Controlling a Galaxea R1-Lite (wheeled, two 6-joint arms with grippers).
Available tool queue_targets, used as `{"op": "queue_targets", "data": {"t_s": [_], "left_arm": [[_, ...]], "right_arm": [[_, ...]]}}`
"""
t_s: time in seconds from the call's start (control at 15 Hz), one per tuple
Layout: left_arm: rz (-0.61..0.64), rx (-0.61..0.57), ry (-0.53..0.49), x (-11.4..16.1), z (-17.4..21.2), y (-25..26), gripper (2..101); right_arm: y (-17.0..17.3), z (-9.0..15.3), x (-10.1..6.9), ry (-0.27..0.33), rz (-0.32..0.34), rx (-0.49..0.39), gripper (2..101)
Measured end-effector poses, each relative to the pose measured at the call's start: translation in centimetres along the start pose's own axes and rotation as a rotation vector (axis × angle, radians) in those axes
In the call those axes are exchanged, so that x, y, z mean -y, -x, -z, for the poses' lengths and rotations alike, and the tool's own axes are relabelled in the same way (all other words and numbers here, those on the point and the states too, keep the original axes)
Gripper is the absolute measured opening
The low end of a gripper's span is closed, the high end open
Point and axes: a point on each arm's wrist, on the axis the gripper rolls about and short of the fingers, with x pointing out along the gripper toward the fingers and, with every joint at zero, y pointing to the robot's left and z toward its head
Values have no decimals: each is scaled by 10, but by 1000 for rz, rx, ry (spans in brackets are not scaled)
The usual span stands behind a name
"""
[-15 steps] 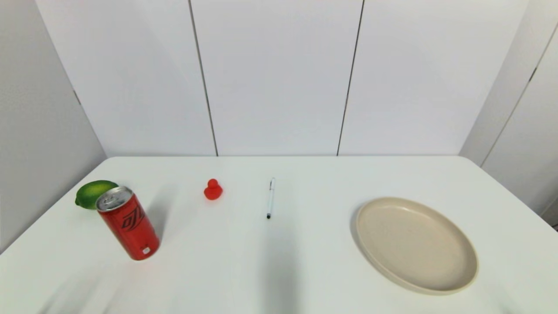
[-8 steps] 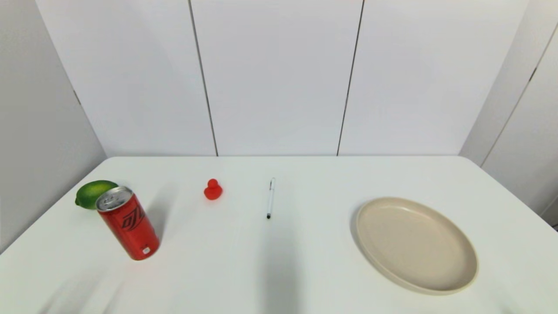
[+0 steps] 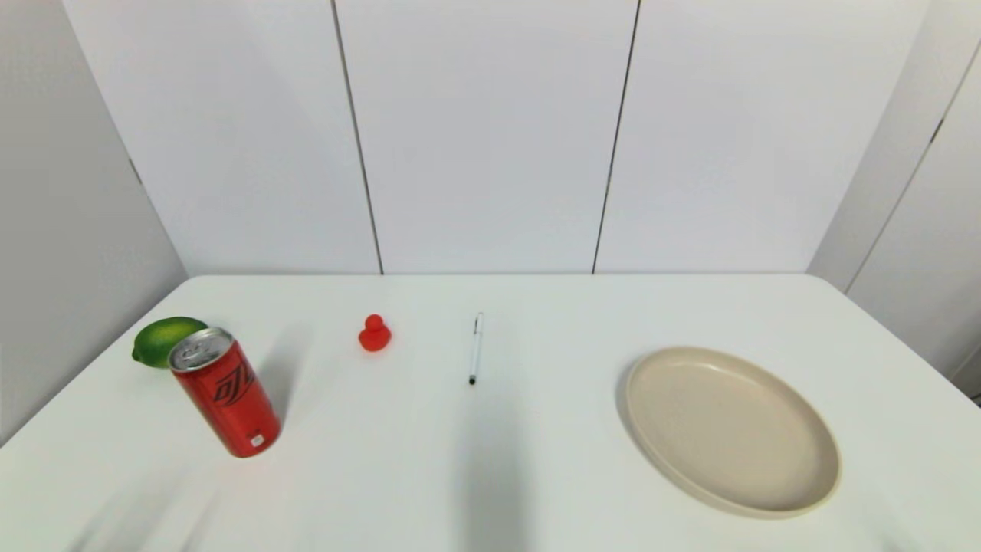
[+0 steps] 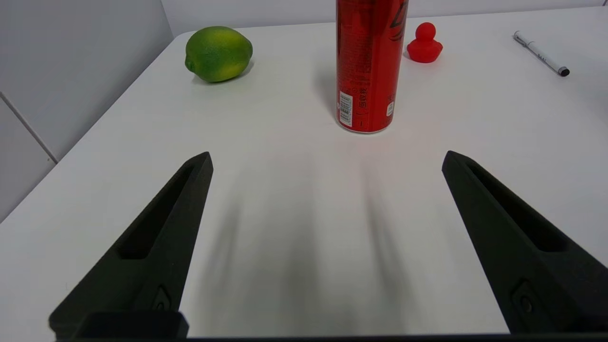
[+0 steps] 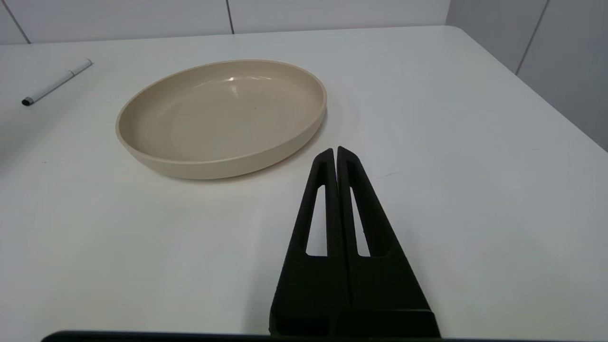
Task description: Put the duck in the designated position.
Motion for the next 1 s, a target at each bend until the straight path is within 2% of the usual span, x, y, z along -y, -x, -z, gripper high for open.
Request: {"op": "queue_targets", "data": {"t_s": [1.0], "left_arm": [[0,0,0,0,0,0,979]], "right_arm": [[0,0,0,-4,0,0,29]]}}
